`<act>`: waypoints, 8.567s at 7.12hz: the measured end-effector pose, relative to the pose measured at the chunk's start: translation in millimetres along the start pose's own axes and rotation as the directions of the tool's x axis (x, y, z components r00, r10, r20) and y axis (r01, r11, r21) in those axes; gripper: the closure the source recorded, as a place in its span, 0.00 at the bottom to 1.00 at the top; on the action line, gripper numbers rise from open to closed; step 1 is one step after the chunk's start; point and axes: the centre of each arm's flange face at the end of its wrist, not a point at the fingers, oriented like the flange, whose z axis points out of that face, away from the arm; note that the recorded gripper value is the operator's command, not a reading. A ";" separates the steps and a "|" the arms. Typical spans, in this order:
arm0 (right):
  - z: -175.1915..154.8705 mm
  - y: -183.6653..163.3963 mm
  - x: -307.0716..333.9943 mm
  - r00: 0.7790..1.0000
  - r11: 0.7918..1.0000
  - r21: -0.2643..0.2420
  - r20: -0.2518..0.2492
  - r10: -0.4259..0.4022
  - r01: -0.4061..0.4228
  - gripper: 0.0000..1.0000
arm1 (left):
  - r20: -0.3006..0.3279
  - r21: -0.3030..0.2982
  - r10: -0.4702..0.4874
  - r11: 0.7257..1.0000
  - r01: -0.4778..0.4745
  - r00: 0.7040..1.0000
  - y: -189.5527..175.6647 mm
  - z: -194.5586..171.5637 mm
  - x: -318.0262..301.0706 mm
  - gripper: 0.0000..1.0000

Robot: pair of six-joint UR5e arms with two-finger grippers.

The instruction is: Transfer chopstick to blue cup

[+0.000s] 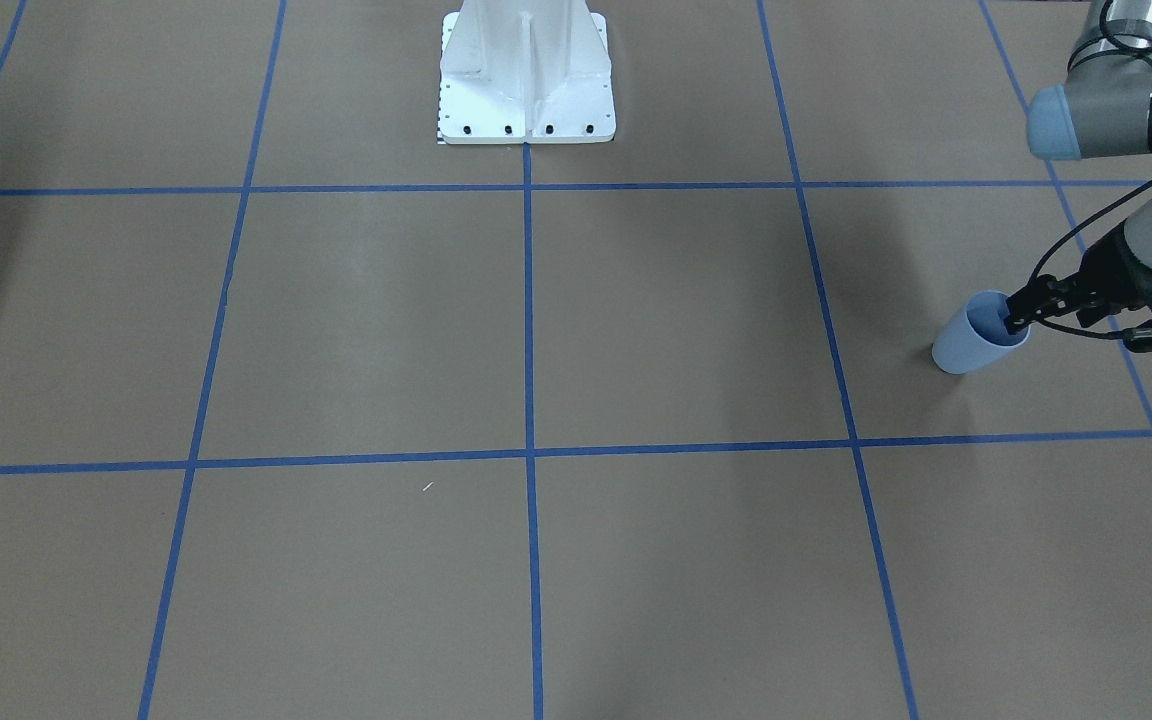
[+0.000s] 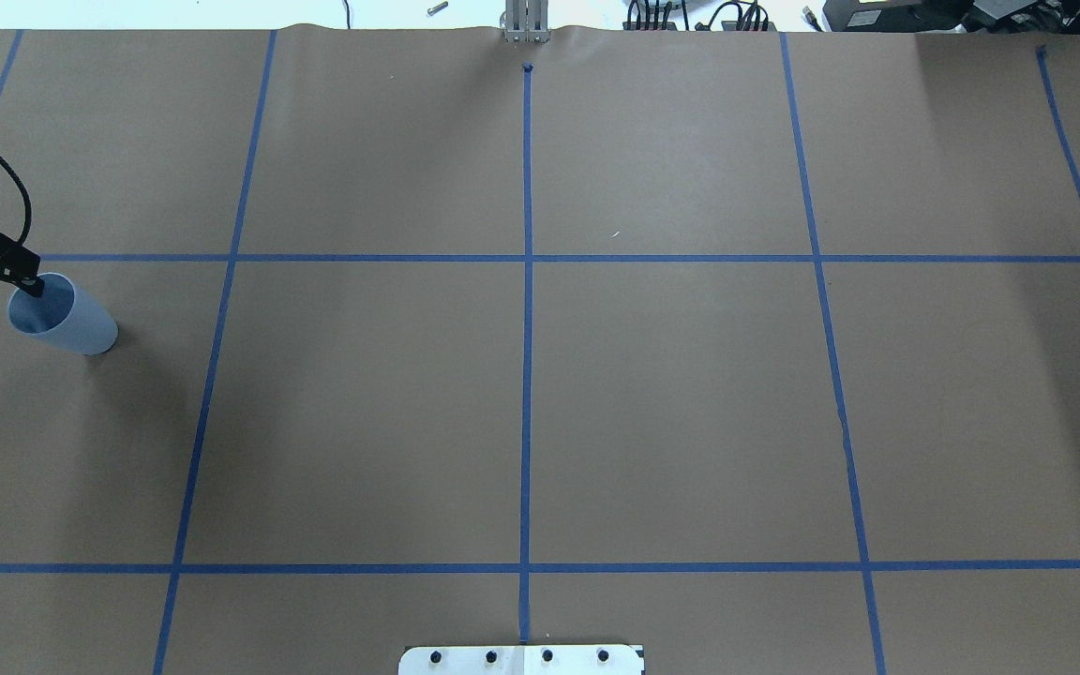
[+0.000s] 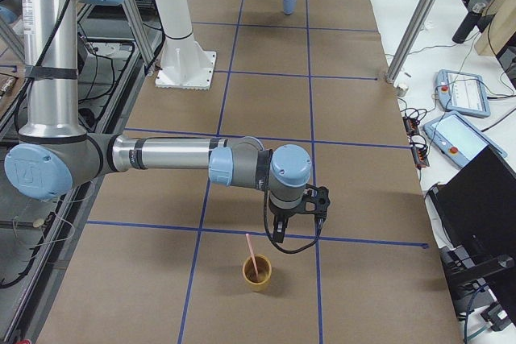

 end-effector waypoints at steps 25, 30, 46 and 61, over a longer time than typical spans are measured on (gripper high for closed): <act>-6.9 0.8 -5.4 1.000 1.000 0.015 -0.005 -0.014 0.014 0.00 | -0.071 -0.041 -0.348 0.937 0.346 0.935 58.1 -35.0 555.8 1.00; -8.7 -0.8 -7.1 1.000 1.000 0.019 -0.006 -0.018 0.018 0.00 | -0.097 -0.011 -0.354 0.935 0.355 0.930 20.7 -12.9 555.8 1.00; 1.8 29.6 22.5 0.983 0.992 -0.018 0.136 0.124 -0.123 0.00 | -0.214 0.001 -0.384 0.919 0.394 0.898 12.8 -153.1 465.3 0.01; 17.4 -6.3 49.7 0.921 0.888 -0.261 -0.016 0.389 -0.380 0.00 | -0.212 0.015 -0.388 0.917 0.400 0.897 20.6 -146.6 444.2 0.01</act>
